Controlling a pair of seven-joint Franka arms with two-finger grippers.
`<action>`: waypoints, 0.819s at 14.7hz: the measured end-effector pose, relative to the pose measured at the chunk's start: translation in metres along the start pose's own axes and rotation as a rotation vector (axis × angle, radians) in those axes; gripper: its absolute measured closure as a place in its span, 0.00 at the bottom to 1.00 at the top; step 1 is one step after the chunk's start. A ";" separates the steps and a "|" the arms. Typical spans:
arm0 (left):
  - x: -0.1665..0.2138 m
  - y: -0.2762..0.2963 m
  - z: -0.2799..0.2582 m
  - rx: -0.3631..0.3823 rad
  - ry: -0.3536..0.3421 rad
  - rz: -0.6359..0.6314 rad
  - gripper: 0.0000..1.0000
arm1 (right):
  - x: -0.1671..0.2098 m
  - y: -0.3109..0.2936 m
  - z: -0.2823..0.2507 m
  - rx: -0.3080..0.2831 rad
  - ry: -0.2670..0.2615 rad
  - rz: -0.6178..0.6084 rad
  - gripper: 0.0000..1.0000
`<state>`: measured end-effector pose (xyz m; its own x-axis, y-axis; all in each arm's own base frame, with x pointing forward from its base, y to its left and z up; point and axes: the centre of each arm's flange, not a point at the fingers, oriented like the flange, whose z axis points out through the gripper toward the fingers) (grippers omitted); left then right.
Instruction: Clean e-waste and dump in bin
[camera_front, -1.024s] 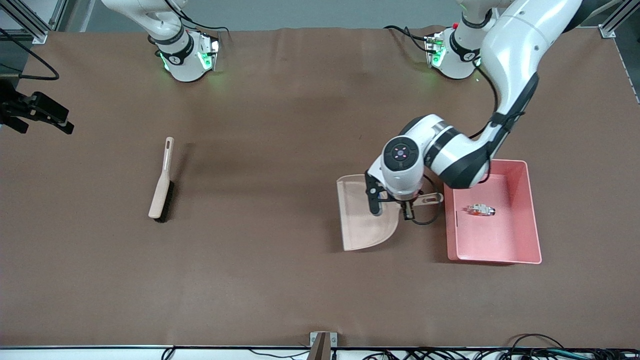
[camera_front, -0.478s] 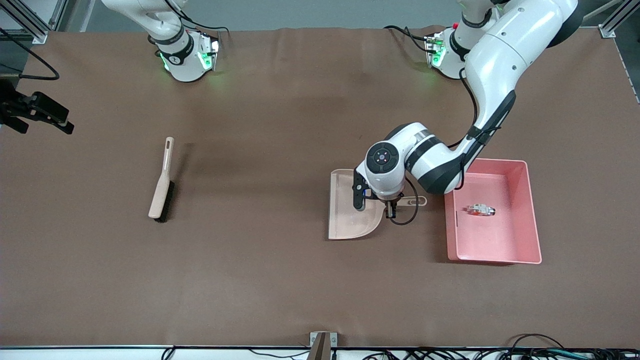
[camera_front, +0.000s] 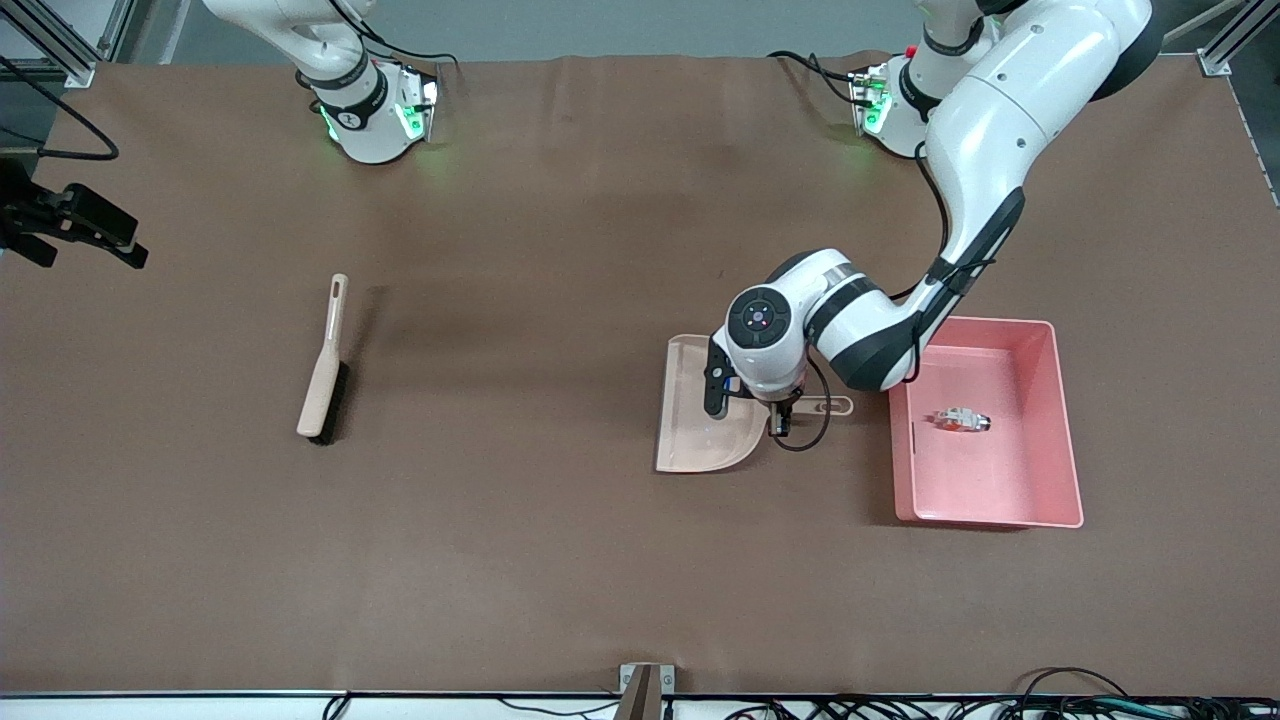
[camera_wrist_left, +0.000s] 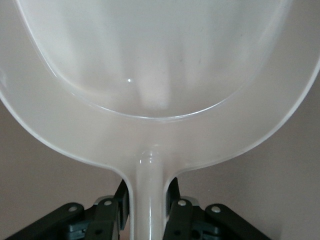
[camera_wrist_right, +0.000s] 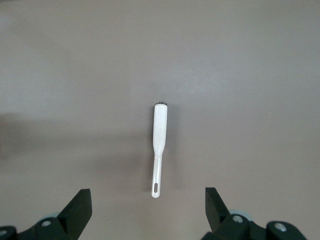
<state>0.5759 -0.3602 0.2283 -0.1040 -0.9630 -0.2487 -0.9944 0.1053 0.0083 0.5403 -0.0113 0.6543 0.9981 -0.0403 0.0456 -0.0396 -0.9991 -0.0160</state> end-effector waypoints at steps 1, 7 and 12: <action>0.004 0.002 0.002 -0.001 -0.001 -0.005 0.67 | 0.000 0.000 0.000 0.000 0.000 0.000 0.00; 0.007 0.004 0.002 0.001 -0.008 -0.041 0.67 | 0.000 0.000 0.000 0.000 0.000 0.000 0.00; 0.007 0.004 0.002 -0.001 -0.010 -0.055 0.67 | 0.000 0.000 0.000 0.000 0.000 0.000 0.00</action>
<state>0.5707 -0.3662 0.2244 -0.0488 -0.9647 -0.2588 -0.9986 0.0518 -0.0050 0.5403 -0.0112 0.6543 0.9982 -0.0400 0.0457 -0.0393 -0.9991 -0.0160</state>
